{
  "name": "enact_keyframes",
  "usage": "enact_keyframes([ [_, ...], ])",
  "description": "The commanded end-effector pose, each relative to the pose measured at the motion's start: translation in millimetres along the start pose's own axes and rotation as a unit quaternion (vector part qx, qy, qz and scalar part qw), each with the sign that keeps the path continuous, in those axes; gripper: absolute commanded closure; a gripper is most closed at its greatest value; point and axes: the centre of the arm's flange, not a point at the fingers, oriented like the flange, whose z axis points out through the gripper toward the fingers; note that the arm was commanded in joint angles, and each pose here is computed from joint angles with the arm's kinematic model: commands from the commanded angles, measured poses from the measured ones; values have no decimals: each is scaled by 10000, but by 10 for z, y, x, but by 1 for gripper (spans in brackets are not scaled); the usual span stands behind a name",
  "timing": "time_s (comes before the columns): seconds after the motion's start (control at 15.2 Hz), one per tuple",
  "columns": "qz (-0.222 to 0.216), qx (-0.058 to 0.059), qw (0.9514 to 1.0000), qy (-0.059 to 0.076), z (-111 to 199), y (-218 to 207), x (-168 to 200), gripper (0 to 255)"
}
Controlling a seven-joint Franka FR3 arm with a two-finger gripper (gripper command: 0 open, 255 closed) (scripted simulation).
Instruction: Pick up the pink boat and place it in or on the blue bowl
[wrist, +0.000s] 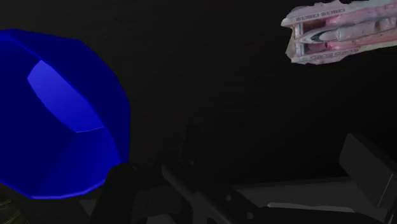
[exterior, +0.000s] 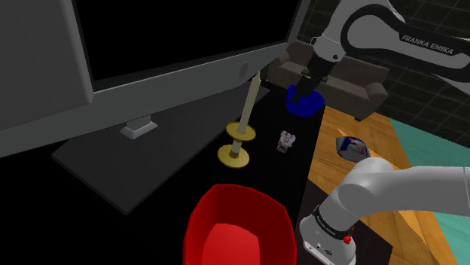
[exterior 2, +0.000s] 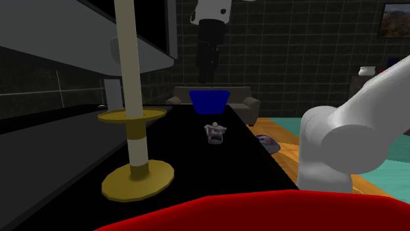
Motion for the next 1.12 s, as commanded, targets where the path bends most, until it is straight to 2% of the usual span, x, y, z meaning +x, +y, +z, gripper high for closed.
enact_keyframes([
  [0.0,0,0,10000,0,0,0,0,0],
  [0.07,564,-112,9983,-19,61,-99,-90,0],
  [0.13,1126,-224,9934,-38,123,-206,-169,0],
  [0.2,1684,-335,9851,-56,188,-320,-236,0],
  [0.26,2236,-445,9736,-75,256,-439,-290,0],
  [0.33,2781,-553,9589,-93,325,-562,-330,0],
  [0.4,3317,-659,9410,-111,398,-687,-357,0],
  [0.46,3842,-764,9200,-129,473,-812,-369,0],
  [0.53,4355,-866,8959,-146,551,-937,-368,0],
  [0.59,4853,-964,8689,-162,632,-1059,-354,0],
  [0.66,5335,-1060,8390,-178,715,-1176,-326,0],
  [0.73,5477,-1089,8294,-183,741,-1211,-315,0],
  [1.06,5477,-1089,8294,-183,998,-1169,-354,0],
])
